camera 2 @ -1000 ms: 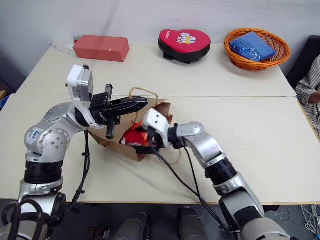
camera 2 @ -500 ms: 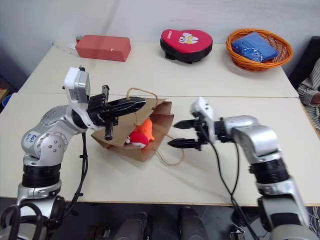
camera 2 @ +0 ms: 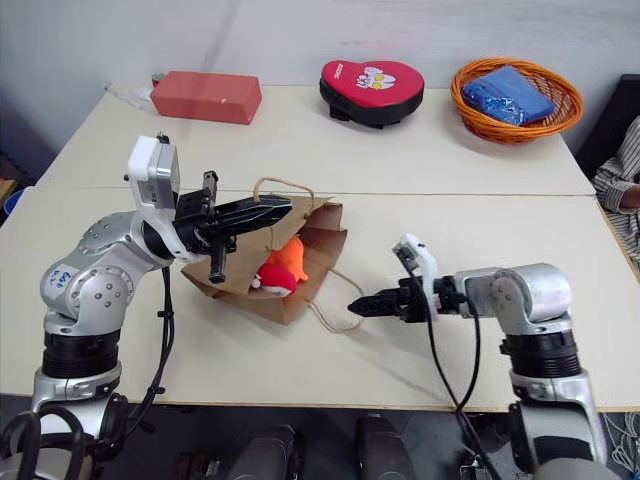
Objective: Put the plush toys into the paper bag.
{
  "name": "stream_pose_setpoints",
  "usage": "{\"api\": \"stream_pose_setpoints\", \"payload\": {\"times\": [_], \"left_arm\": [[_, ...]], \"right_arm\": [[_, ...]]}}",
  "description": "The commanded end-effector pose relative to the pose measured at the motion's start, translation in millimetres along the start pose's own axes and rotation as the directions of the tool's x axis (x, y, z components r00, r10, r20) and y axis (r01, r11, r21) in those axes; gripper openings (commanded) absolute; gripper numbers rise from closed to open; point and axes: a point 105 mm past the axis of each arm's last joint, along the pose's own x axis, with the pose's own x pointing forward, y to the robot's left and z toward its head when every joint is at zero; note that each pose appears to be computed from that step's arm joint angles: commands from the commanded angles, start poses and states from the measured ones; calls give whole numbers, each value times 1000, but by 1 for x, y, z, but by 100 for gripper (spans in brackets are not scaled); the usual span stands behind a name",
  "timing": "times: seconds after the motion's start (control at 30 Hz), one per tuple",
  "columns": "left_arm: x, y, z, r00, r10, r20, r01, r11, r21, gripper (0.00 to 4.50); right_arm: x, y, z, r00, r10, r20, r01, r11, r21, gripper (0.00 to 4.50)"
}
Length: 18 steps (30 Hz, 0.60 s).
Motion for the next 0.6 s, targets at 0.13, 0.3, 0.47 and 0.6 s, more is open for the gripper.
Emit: {"api": "stream_pose_setpoints", "payload": {"times": [0.13, 0.3, 0.47, 0.6], "left_arm": [[1, -3, 9, 1000, -10, 7, 10, 999, 39, 0], [0, -3, 9, 1000, -8, 5, 8, 999, 40, 0], [1, -2, 8, 1000, -10, 9, 9, 999, 41, 0], [3, -2, 9, 1000, -12, 14, 12, 999, 43, 0]], "right_arm": [[18, 21, -7, 994, 105, -23, -103, 993, 53, 260], [7, 20, 8, 992, 112, 62, -116, 991, 73, 80], [2, 23, 16, 984, 130, 125, -141, 987, 79, 6], [-11, 37, 31, 949, 224, 222, -242, 969, 59, 6]]}}
